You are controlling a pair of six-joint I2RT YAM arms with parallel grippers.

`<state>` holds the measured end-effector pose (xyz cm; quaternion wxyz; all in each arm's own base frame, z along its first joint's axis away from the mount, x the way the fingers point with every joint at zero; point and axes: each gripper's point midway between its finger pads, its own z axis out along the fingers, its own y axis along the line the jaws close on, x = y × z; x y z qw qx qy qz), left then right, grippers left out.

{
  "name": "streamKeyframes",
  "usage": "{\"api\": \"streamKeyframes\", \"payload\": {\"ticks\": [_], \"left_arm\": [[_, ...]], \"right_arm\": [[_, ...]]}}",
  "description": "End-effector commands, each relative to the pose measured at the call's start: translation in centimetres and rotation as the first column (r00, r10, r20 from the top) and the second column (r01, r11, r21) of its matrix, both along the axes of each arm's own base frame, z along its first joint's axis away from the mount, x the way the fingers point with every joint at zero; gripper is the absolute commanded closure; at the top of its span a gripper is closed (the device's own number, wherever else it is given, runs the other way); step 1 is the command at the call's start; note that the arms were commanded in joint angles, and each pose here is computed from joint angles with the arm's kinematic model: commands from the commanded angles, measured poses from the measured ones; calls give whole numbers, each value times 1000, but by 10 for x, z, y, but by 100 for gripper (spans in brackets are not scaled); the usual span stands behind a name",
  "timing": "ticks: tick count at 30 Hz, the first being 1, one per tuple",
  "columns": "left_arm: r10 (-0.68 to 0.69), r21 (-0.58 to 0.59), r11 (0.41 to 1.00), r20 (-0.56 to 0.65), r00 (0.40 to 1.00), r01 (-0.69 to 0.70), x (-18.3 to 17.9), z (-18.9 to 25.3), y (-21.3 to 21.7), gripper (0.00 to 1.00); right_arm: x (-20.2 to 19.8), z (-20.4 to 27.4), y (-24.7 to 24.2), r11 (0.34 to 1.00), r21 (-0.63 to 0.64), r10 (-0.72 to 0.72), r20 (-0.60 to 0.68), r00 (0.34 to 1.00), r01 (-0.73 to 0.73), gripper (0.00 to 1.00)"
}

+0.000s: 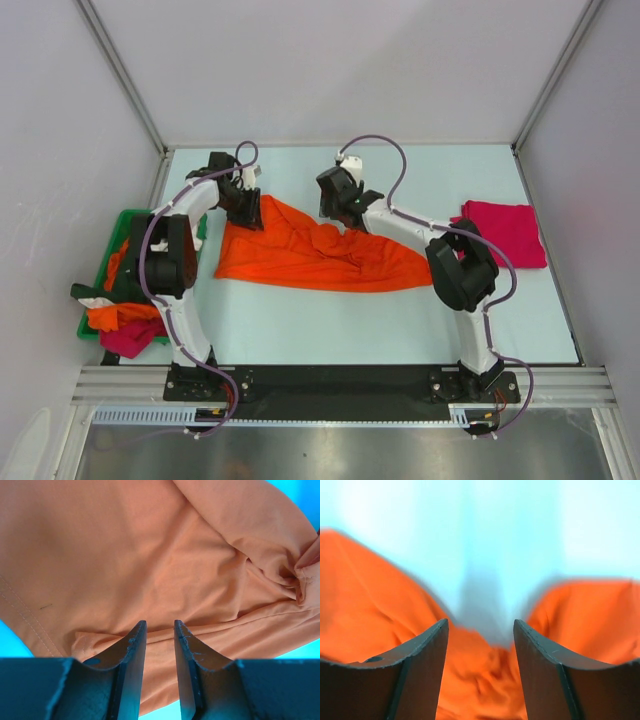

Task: Fold and stack the t-shirts
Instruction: Grap the side of the flattened tshirt furthest away from the robot with both arms

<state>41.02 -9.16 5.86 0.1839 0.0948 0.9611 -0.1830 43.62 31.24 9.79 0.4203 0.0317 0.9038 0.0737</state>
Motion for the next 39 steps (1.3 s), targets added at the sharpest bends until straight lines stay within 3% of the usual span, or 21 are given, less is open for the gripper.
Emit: {"api": "streamKeyframes", "payload": {"ticks": [1, 13, 27, 30, 31, 33, 39], "left_arm": [[-9, -29, 1000, 45, 999, 10, 10, 18, -8, 66], [4, -28, 1000, 38, 999, -3, 13, 15, -8, 66], [6, -23, 1000, 28, 1000, -5, 13, 11, -8, 66], [6, -23, 1000, 27, 1000, -5, 13, 11, -8, 66], [6, -22, 1000, 30, 1000, -5, 13, 11, -8, 65], [5, -22, 1000, 28, 1000, -4, 13, 11, -8, 66], [4, -20, 1000, 26, 1000, -3, 13, 10, -8, 66]], "right_arm": [[22, 10, 9, 999, -14, 32, 31, 999, -31, 40], [28, -28, 9, 999, 1, 46, -48, 998, -46, 45], [8, -39, 11, 998, 33, 60, -88, 994, -58, 60], [5, -40, 10, 998, 38, 59, -89, 994, -56, 72], [5, -40, 9, 998, 37, 55, -85, 995, -52, 84], [5, -37, 7, 998, 37, 48, -75, 996, -45, 99], [16, -20, -2, 1000, 7, 11, -17, 1000, -11, 100]]}}
